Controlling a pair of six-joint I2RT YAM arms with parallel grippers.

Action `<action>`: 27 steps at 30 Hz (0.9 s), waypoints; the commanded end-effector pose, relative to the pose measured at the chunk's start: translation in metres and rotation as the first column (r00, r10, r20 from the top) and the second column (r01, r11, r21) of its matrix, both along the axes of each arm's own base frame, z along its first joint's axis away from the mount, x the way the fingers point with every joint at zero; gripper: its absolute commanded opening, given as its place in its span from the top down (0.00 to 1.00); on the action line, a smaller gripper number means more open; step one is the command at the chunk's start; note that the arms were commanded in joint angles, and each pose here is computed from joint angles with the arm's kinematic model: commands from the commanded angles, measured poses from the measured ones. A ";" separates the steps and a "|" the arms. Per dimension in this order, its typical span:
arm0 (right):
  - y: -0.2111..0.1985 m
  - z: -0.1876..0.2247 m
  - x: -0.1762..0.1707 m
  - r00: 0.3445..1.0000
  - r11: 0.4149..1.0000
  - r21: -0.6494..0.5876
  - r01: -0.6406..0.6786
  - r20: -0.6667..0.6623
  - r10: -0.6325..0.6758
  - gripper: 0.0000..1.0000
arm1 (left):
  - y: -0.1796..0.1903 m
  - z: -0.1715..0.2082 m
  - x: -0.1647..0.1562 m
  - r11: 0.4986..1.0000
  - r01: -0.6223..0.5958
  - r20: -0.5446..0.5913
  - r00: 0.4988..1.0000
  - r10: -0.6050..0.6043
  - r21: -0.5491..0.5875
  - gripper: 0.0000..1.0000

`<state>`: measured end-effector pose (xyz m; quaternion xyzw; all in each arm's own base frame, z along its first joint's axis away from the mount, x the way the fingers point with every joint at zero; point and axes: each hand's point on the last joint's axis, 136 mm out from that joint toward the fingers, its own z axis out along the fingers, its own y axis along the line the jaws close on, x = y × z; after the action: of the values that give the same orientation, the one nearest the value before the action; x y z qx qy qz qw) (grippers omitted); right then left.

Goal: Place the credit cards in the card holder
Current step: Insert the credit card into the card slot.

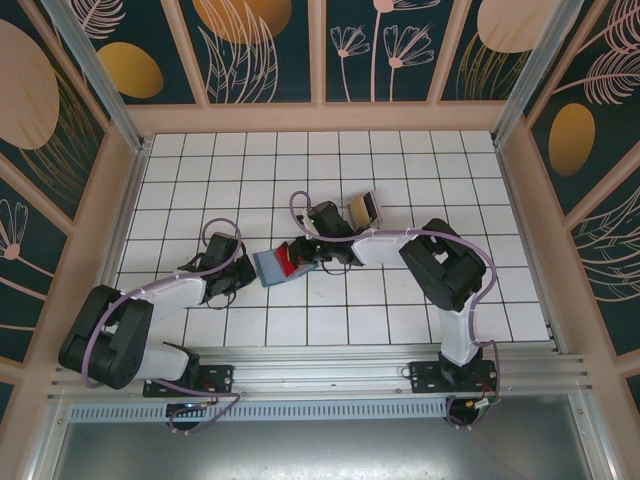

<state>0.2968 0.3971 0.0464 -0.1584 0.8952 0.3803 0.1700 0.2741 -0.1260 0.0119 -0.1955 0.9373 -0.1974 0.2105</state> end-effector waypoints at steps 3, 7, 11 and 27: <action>-0.006 -0.002 0.005 0.997 0.999 -0.048 0.020 0.073 -0.017 1.00 | -0.014 -0.011 -0.016 0.997 0.067 -0.072 0.995 -0.069 -0.039 0.93; -0.009 0.002 0.006 0.996 0.998 -0.048 0.029 0.089 -0.025 1.00 | -0.011 -0.012 -0.018 0.997 0.065 -0.074 0.995 -0.067 -0.030 0.93; -0.010 0.006 0.004 0.995 0.999 -0.039 0.031 0.094 -0.027 1.00 | -0.011 -0.012 -0.019 0.998 0.064 -0.075 0.995 -0.066 -0.031 0.94; 0.011 -0.008 -0.019 0.998 0.999 -0.017 -0.046 0.033 0.046 1.00 | -0.012 -0.009 -0.018 0.997 0.060 -0.067 0.996 -0.063 -0.039 0.94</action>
<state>0.2934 0.3994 0.0516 -0.1707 0.8908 0.3723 0.1967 0.2744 -0.1274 0.0126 -0.1942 0.9369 -0.2009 0.2101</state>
